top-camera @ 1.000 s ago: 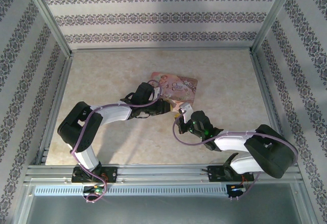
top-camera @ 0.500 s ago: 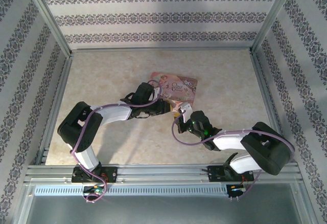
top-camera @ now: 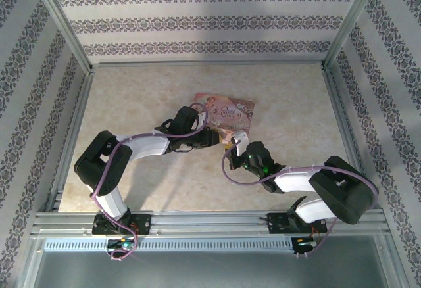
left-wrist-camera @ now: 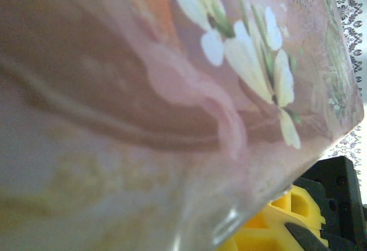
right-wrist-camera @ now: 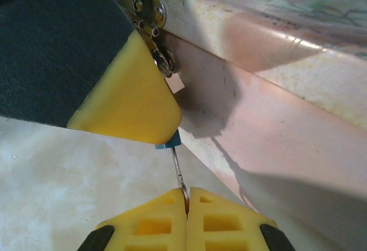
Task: Unlock the padlock with the key
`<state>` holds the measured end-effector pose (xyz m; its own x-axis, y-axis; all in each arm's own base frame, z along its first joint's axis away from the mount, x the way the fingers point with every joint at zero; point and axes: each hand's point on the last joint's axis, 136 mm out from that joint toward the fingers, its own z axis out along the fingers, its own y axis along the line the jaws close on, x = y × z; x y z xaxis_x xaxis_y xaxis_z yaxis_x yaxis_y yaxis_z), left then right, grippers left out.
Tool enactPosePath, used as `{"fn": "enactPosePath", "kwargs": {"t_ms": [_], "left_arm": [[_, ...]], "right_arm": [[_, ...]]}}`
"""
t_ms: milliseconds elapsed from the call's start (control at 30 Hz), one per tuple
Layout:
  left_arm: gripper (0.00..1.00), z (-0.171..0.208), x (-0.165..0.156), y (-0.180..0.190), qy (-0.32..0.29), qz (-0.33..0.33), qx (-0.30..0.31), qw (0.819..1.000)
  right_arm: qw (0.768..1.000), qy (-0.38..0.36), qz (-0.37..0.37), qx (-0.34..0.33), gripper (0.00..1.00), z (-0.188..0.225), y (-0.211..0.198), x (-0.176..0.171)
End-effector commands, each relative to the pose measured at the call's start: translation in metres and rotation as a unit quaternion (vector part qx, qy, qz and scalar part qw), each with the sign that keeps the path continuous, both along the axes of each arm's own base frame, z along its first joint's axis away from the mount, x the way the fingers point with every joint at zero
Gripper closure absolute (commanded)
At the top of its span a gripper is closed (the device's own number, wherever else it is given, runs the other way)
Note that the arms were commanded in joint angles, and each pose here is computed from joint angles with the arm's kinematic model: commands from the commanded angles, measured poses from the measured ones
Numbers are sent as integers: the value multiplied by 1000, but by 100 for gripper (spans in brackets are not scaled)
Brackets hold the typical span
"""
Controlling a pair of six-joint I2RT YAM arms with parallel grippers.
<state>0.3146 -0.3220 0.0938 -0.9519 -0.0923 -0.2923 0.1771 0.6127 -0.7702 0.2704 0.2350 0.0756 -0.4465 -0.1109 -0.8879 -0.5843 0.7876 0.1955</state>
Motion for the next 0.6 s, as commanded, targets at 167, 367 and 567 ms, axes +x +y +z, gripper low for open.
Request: {"fn": "enactPosePath", "kwargs": {"t_ms": [167,367,567], "left_arm": [[79,31,-1,-15,-22,-19,-38,999],[79,32,-2,-15,-22,-19,-38,999],[79,35,-2,-15,-23,-19,-40,999]], "right_arm": [[999,-12,-1,31,100,9,4,8],[999,-18,-5,39,100,12,7,12],[998,-24,-8,51,100,15,8,14]]}}
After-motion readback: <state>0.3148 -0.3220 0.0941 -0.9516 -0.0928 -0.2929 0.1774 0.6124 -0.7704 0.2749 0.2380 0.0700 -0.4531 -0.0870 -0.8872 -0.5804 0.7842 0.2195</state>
